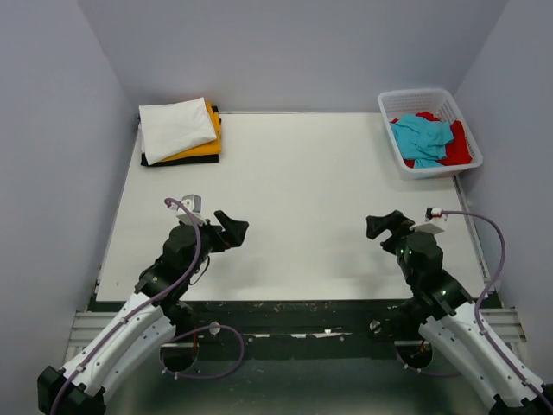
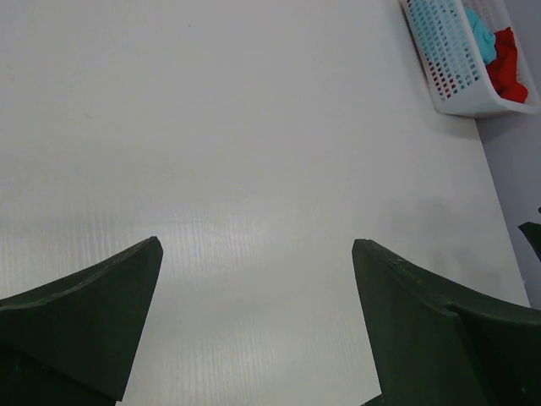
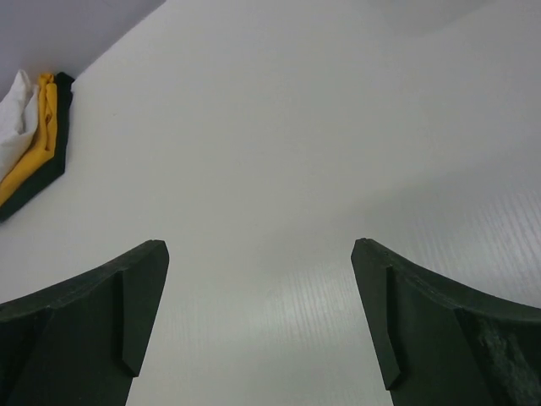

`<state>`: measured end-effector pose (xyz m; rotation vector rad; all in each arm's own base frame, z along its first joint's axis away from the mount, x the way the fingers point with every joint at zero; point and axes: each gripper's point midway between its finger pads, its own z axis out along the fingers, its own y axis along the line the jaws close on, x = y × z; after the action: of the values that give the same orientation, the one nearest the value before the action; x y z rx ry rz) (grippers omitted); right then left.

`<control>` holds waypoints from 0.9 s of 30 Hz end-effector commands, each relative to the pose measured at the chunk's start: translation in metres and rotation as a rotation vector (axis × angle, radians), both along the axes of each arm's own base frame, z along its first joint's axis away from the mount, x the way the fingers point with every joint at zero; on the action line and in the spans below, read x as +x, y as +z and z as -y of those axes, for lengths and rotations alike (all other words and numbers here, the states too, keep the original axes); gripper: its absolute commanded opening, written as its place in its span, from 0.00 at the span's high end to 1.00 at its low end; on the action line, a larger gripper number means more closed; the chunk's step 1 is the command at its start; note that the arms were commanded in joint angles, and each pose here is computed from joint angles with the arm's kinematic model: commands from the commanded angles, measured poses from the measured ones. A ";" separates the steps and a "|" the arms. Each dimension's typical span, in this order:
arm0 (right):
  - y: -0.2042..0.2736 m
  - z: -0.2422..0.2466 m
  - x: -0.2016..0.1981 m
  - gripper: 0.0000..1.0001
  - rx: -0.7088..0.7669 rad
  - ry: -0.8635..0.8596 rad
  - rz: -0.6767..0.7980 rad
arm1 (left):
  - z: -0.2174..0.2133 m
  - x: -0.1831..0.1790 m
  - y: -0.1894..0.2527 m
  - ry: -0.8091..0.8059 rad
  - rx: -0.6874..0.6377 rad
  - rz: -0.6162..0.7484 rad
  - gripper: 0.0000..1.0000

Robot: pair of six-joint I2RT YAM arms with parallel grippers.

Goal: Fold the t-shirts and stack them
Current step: Grab crumpled tshirt from bin with the right arm

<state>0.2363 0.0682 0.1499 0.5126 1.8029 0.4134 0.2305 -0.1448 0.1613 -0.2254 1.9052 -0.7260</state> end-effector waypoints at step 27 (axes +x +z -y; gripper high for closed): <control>0.055 0.190 0.348 0.00 -0.320 -0.454 -0.367 | -0.007 0.017 -0.015 0.072 0.096 -0.057 0.01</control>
<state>0.5823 -0.0972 0.2576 0.8079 1.7672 -0.2156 0.2407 -0.1371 0.1315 -0.2608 1.9997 -0.5999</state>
